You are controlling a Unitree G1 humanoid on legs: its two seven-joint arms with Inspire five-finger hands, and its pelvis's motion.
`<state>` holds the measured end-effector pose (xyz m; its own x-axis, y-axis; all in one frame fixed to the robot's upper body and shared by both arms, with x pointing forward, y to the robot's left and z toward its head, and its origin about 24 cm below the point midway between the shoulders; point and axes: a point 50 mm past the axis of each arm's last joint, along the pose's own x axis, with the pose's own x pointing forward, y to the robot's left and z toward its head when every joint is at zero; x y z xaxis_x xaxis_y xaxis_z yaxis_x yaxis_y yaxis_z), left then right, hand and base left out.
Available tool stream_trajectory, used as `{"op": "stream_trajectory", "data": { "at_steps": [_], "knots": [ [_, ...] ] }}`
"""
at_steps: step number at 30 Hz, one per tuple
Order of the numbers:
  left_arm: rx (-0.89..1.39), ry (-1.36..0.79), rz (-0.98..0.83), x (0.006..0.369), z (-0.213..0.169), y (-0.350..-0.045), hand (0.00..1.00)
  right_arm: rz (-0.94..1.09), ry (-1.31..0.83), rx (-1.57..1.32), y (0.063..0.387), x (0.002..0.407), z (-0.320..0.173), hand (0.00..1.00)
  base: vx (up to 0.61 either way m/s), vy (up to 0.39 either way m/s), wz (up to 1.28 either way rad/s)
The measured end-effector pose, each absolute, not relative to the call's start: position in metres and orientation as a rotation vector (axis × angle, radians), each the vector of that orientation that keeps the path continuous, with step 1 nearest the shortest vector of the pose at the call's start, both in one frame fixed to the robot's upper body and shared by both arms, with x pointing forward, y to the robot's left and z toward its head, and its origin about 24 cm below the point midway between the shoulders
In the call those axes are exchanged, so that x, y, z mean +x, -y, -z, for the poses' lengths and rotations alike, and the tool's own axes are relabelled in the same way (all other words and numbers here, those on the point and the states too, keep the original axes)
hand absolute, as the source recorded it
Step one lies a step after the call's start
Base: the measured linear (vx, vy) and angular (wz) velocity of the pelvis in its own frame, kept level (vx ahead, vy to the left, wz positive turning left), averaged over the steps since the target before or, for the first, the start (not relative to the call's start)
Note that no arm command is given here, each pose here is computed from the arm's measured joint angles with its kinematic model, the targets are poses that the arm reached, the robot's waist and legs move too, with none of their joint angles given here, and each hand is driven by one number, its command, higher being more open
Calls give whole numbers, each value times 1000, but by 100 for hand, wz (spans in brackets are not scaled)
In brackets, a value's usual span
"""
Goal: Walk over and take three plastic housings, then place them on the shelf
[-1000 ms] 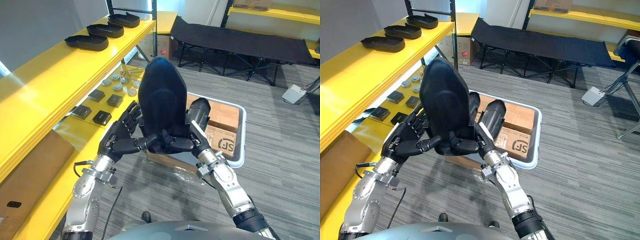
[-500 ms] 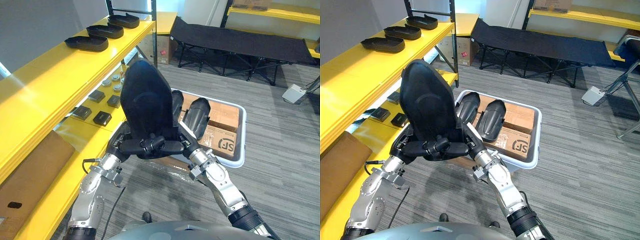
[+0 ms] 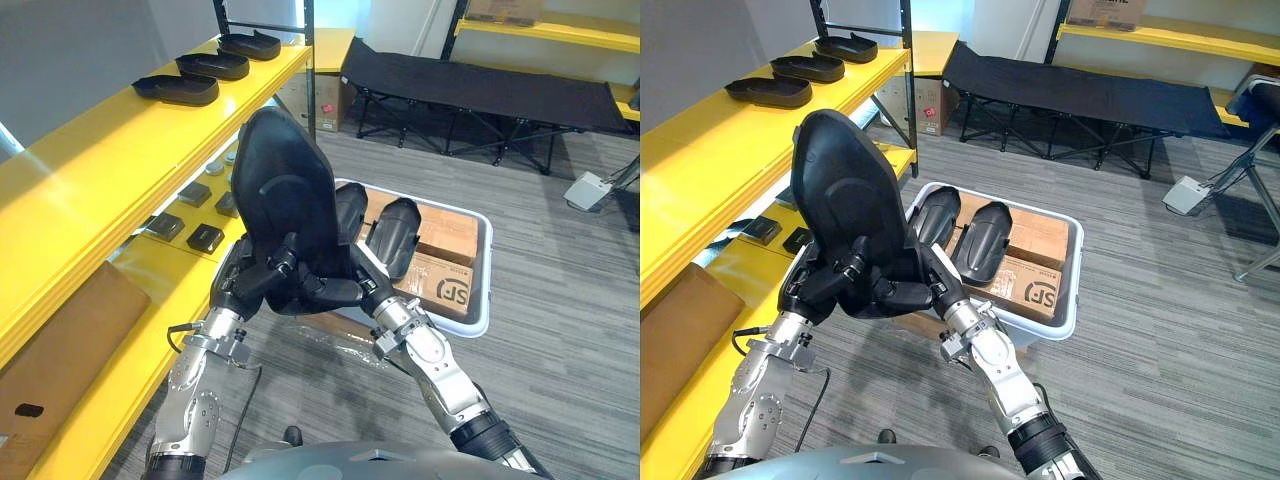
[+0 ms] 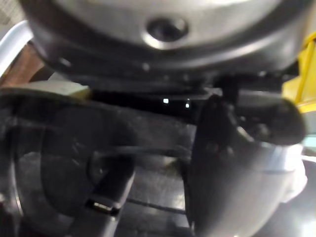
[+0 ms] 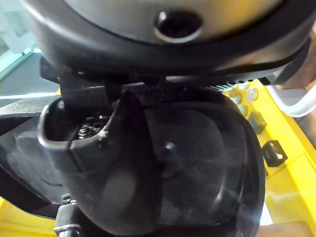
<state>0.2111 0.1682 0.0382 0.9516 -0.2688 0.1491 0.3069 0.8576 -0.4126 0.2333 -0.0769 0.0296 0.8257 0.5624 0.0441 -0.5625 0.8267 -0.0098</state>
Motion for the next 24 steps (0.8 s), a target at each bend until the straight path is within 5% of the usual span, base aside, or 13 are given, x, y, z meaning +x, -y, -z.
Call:
{"op": "stream_trajectory", "data": {
  "at_steps": [1, 2, 16, 24],
  "knots": [
    [-447, 88, 303, 211, -38, -168, 0, -597, 45, 5, 77, 233, -29, 0, 0, 0, 0],
    [-447, 90, 304, 211, -38, -169, 0, -597, 45, 7, 76, 233, -29, 100, 0, 0, 0],
    [-515, 119, 153, 212, -38, -174, 0, -588, 36, 37, 78, 231, -27, 100, 0, 0, 0],
    [-221, 125, -144, 210, -37, -193, 0, -443, -12, 56, 103, 230, -17, 100, 0, 0, 0]
  ]
}}
